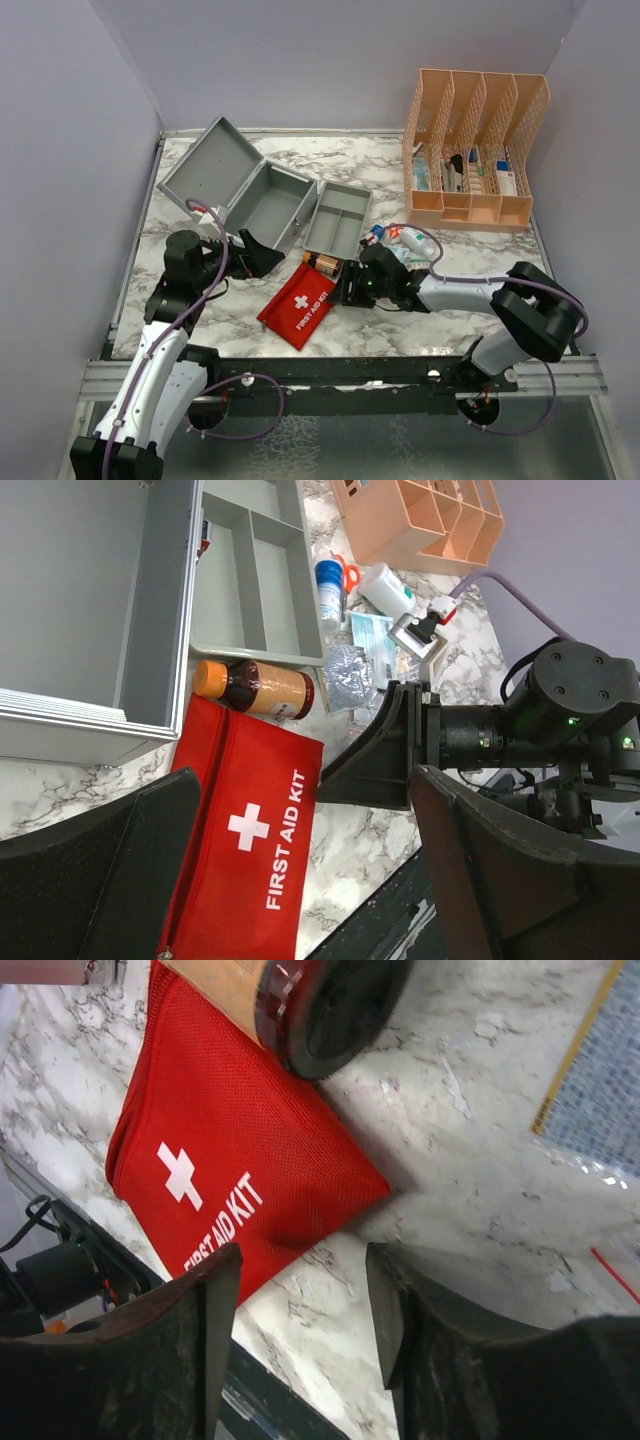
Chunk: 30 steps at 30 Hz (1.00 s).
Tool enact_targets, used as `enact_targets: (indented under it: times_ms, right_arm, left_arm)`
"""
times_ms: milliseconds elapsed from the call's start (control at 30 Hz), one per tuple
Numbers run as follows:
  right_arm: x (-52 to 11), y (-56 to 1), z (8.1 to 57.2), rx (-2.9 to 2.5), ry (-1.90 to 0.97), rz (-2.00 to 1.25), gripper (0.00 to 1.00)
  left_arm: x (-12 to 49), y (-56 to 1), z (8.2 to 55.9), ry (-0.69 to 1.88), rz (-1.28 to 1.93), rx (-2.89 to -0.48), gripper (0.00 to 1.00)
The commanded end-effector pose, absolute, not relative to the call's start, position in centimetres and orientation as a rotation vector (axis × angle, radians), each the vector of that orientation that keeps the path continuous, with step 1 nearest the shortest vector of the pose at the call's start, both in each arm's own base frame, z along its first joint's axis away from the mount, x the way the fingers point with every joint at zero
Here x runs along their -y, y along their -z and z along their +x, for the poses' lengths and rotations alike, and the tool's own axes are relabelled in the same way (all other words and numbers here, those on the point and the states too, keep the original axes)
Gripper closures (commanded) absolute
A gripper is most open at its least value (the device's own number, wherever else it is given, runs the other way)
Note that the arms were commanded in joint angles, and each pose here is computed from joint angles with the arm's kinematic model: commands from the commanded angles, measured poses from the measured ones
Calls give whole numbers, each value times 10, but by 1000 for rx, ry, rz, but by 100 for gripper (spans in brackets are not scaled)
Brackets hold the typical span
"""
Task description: Organize the medicine kit
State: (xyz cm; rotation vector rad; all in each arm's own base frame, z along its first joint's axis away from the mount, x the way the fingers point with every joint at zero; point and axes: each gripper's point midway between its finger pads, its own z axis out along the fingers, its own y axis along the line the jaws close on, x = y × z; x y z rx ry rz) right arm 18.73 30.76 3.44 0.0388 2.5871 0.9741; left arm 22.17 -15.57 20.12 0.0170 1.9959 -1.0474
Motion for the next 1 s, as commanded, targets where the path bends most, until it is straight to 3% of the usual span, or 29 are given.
enact_targets:
  times_ms: [0, 133, 400, 667, 967]
  right_arm:
    - [-324, -37, 211, -2508, -951, 123, 49]
    - [-325, -27, 216, -2501, -932, 118, 62]
    - [-323, -38, 228, -2400, -894, 1, 98]
    - [-332, -99, 219, -2145, -1013, -378, 99]
    - [-316, -205, 223, -1728, -910, -642, 99]
  left_arm:
    - [151, -207, 228, 996, 1, -1985, 10]
    - [148, -201, 228, 977, -34, -2028, 11]
    - [146, -189, 224, 984, -92, -2064, 12]
    - [146, -189, 221, 993, -95, -2061, 12]
    - [149, -200, 224, 996, -38, -2014, 9]
